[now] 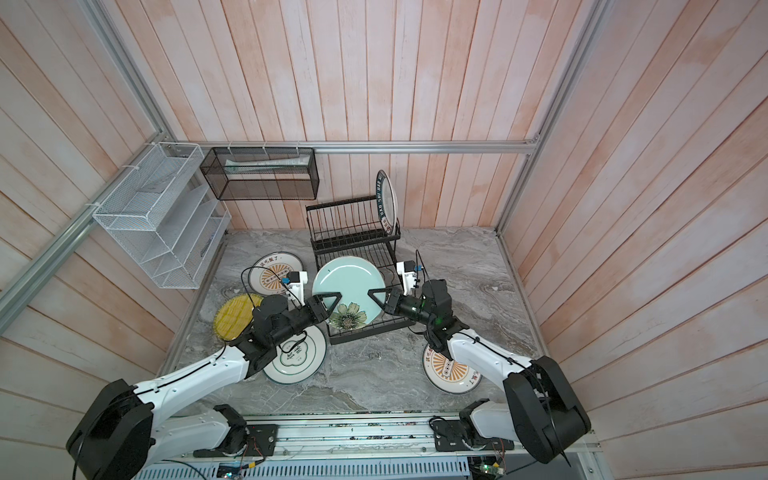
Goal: Load the plates into the dish rack
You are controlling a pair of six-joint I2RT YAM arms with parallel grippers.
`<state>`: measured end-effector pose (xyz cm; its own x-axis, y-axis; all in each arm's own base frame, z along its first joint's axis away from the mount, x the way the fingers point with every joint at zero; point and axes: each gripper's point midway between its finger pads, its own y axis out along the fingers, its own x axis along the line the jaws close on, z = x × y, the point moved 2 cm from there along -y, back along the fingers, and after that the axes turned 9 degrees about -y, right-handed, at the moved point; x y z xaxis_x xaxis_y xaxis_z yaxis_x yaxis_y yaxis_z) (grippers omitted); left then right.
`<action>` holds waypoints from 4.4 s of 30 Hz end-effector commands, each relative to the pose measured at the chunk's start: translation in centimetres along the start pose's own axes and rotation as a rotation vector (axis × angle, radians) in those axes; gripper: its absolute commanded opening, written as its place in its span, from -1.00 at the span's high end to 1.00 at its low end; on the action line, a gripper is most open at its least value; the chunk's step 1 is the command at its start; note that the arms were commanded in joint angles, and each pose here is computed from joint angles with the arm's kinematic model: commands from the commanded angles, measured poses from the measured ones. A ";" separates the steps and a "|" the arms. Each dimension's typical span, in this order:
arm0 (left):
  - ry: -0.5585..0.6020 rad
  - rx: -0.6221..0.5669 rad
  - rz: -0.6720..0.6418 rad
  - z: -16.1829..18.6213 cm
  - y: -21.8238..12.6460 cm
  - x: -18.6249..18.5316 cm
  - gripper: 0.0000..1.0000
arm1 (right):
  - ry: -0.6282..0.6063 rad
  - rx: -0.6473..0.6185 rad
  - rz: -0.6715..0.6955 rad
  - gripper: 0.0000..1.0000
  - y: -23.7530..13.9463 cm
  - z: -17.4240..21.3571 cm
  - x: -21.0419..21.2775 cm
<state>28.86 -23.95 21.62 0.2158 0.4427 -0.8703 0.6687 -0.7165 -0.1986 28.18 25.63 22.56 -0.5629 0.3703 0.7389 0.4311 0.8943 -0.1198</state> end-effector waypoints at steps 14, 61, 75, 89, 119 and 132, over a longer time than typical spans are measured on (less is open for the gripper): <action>0.076 -0.013 0.097 -0.7 -0.9 -3.2 -0.13 | -0.120 -0.124 0.036 1.00 -1.8 -3.6 2.4; 0.163 -0.073 0.045 -1.2 -5.5 -3.8 -0.15 | -0.531 -0.598 0.258 1.00 -5.3 -23.8 11.3; 0.249 -0.013 0.024 -1.1 -5.9 -4.9 -0.15 | -0.650 -0.662 0.458 1.00 -3.0 -27.7 12.3; 0.254 -0.011 0.035 -1.4 -5.6 -5.5 -0.15 | -0.694 -0.638 0.623 1.00 -0.3 -29.6 10.5; 0.279 -0.027 -0.008 -1.8 -5.5 -5.0 -0.15 | -0.866 -0.623 0.912 1.00 5.6 -32.7 8.4; 0.283 -0.031 -0.018 -1.9 -5.4 -4.8 -0.15 | -0.918 -0.628 0.983 1.00 5.3 -33.5 8.4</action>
<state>25.26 -21.11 26.05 0.3633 0.5937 -0.7180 0.6814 -0.6949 -0.2299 50.73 26.46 44.15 -0.0769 0.9658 -0.2475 0.9969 0.0785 -0.0033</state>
